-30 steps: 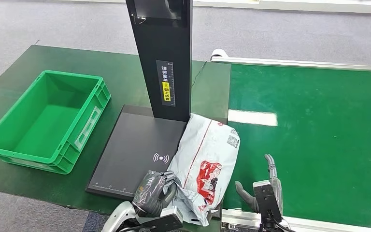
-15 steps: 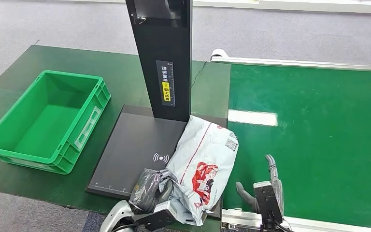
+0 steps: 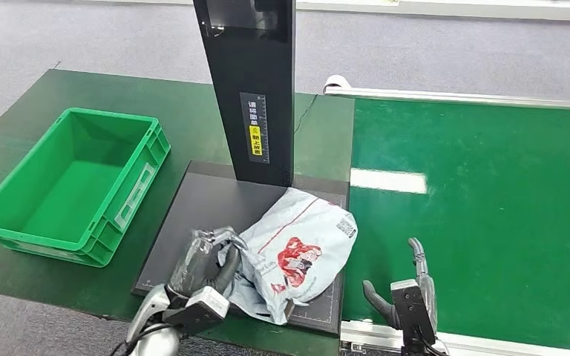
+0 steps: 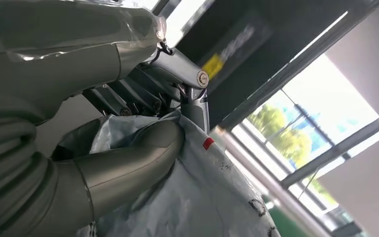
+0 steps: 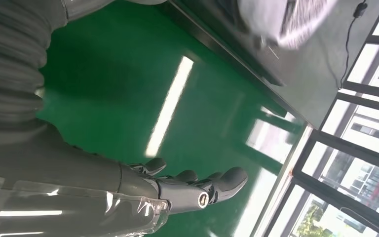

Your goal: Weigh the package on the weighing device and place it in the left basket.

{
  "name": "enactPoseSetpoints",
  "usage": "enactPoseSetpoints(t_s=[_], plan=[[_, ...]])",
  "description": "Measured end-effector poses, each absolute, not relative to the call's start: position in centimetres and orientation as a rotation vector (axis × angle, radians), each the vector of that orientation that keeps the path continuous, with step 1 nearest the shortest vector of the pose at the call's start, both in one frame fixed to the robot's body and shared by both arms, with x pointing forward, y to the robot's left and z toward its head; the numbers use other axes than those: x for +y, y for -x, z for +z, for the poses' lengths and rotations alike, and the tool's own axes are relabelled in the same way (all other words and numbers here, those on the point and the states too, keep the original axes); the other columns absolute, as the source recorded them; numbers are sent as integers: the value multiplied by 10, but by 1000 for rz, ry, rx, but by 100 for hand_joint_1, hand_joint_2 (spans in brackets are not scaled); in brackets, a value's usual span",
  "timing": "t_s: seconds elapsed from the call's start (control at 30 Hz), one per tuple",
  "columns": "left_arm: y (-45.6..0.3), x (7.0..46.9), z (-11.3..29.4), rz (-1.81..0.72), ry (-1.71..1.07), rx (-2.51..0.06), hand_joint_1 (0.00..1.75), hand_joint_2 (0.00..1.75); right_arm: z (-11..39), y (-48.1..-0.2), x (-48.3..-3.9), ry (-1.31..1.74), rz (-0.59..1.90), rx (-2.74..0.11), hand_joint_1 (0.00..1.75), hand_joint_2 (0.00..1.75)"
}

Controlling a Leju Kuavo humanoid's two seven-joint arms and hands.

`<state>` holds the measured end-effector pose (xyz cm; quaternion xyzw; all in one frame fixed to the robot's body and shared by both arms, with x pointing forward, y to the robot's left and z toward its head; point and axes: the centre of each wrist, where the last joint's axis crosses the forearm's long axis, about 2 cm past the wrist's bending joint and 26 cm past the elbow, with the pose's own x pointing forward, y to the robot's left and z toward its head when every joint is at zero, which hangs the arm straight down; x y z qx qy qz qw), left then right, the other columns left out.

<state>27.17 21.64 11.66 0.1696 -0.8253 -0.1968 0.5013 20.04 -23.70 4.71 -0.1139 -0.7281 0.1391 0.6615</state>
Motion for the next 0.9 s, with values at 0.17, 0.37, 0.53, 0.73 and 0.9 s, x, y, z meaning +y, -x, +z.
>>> enactPoseSetpoints(t_s=[0.17,0.37,0.53,0.73,0.9], plan=[[-305,251,156,-418,-453,-2132,175,175,48,-206,-237,261,274,-1672,0,175],[-345,290,205,-331,-534,-2254,175,175,43,-209,-236,269,223,-1687,0,175],[-365,335,239,-159,-589,-2314,175,175,41,-209,-235,262,220,-1684,0,175],[-371,384,263,-38,-743,-2326,175,175,41,-210,-232,247,235,-1688,0,175],[-379,430,281,81,-907,-2269,175,175,41,-213,-231,233,248,-1690,0,175]])
